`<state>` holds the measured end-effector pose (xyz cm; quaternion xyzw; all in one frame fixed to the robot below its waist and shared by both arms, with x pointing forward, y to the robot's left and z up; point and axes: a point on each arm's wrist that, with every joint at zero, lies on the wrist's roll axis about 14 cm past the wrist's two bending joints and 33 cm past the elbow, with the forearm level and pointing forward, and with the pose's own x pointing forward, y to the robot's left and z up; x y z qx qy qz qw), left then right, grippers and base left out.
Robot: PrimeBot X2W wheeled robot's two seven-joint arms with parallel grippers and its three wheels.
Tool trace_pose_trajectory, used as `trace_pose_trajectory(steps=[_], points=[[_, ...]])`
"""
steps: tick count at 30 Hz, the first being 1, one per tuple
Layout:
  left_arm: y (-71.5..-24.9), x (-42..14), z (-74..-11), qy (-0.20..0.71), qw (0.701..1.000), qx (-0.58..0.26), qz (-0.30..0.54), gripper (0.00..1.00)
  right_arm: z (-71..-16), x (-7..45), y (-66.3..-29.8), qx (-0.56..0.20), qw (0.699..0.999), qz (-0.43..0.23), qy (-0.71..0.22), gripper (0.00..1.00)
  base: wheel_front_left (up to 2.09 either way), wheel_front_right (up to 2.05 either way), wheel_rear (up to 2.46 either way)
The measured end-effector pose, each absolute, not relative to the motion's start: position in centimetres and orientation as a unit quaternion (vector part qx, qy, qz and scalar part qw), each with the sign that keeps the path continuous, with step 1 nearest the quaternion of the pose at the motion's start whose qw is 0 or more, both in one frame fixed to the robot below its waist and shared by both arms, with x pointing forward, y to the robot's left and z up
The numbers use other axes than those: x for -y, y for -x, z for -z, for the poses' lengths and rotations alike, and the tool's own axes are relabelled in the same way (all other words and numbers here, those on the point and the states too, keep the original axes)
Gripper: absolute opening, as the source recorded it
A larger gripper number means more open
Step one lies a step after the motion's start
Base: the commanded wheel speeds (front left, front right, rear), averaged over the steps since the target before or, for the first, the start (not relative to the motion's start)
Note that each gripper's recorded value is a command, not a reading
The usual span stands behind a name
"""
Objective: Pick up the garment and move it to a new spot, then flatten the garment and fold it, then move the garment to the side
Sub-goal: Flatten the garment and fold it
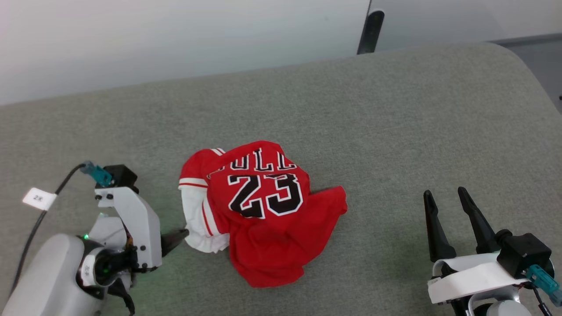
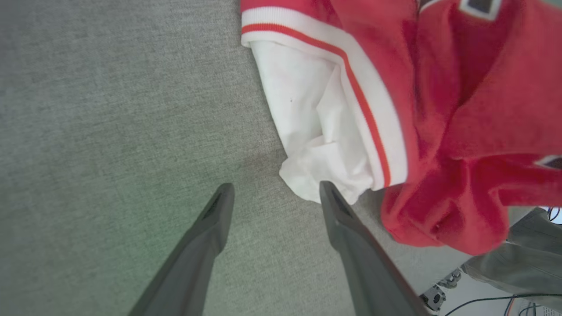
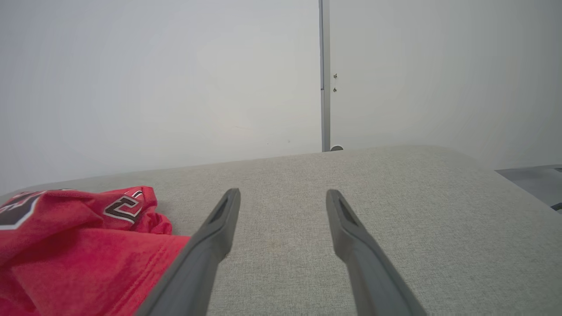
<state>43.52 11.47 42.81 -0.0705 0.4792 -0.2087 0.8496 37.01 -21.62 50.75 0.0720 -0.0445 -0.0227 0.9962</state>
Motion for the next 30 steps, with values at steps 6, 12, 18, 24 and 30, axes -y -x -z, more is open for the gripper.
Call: trace_pose_trajectory(steps=[6, 12, 18, 24, 30], points=[[-43.8, -10.7, -40.9, 0.07, 0.837, -0.499, 0.214, 1.0, -50.4, 22.0, -37.4, 0.04, 0.996, 0.029, -0.07, 1.0, 0.0, 0.0, 0.0], [-44.5, -10.2, -39.8, 0.085, 0.83, -0.508, 0.214, 1.0, -50.0, 22.2, -37.7, 0.034, 0.996, 0.033, -0.07, 1.0, 0.0, 0.0, 0.0], [-44.5, -10.1, -39.6, 0.1, 0.817, -0.527, 0.214, 1.0, -50.0, 22.1, -38.0, 0.033, 0.997, 0.032, -0.07, 1.0, 0.0, 0.0, 0.0], [-43.7, -10.7, -40.3, 0.093, 0.799, -0.557, 0.206, 1.0, -50.0, 21.8, -38.1, 0.035, 0.996, 0.028, -0.071, 1.0, 0.0, 0.0, 0.0], [-43.3, -10.3, -42.9, 0.09, 0.803, -0.546, 0.221, 1.0, -50.4, 21.4, -38.2, 0.04, 0.996, 0.022, -0.073, 1.0, 0.0, 0.0, 0.0]])
